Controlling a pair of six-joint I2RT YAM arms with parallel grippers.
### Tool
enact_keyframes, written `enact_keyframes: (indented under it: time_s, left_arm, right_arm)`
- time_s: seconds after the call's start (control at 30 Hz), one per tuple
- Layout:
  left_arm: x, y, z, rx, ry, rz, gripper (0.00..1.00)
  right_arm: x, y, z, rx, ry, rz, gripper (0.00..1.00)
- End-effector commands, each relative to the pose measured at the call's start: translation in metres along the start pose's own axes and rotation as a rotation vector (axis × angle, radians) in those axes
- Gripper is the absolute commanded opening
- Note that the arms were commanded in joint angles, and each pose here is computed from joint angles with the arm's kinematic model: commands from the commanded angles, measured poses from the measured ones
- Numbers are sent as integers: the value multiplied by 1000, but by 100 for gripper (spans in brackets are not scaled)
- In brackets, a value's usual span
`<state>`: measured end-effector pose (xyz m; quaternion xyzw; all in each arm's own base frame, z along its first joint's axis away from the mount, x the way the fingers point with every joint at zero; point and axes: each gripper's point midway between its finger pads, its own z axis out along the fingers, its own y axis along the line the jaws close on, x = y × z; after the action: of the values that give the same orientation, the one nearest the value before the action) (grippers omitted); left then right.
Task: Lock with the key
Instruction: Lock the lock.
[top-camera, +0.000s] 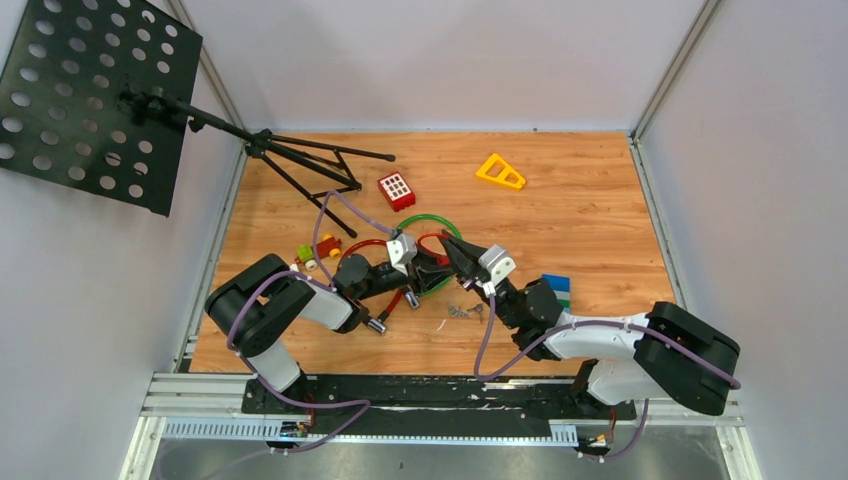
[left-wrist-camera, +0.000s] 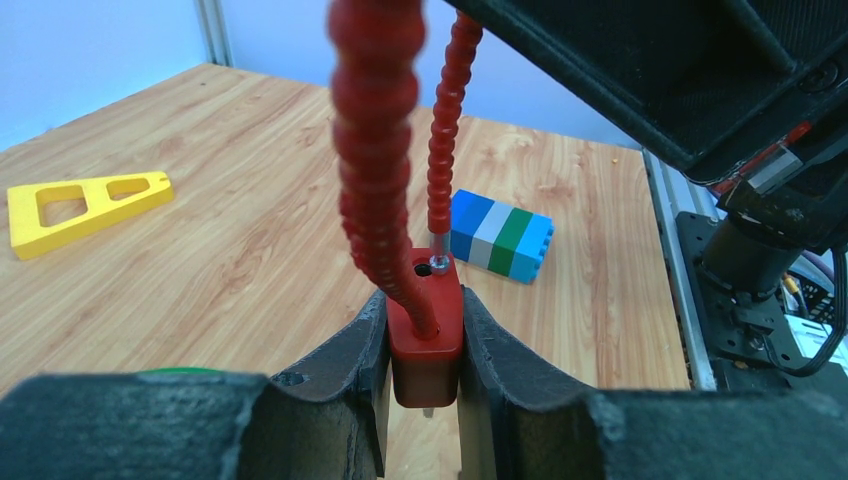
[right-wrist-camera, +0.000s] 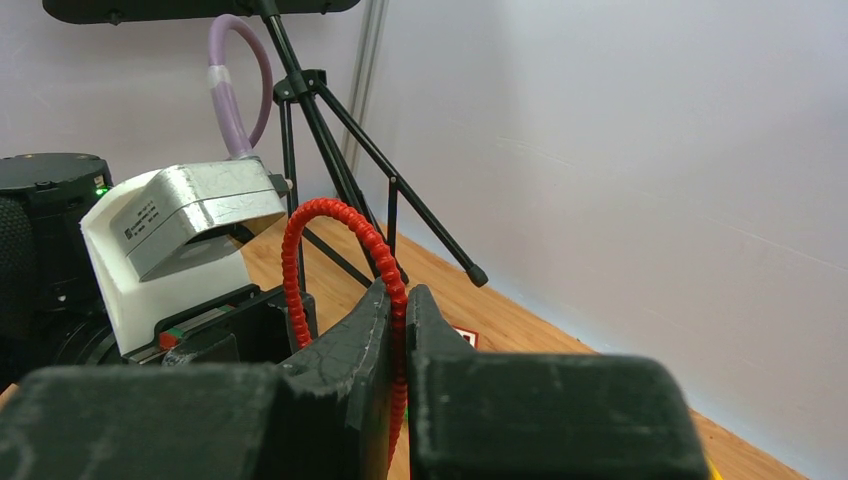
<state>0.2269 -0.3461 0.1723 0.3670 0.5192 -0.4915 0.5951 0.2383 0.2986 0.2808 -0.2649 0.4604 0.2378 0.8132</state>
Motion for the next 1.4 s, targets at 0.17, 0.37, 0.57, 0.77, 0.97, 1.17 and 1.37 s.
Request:
enact_keyframes:
  time_s: [0.17,0.37,0.57,0.77,0.97,1.17,1.37]
  left_arm:
    - [-40,2,1,-26,-139,106,0]
    - [-42,11,-6,-95,-146,133,0]
    - [-43,13,-8,-107,-149,140,0]
    - [-41,11,-6,-90,-145,134,0]
    - [-37,11,-5,-82,-135,132,0]
    - [-36,10,-5,-80,-132,134,0]
    - [-37,10,-5,-78,-134,135,0]
  right_arm:
    - [11,21,-4,-79,17,32,0]
    - [23,27,-10,-99,48,70,0]
    - [32,29,-15,-99,62,77,0]
    - [34,27,-13,-77,50,78,0]
    - [5,22,10,-64,-32,44,0]
    - [-3,20,27,-72,-31,-26,0]
    - [4,16,27,-56,-23,-26,0]
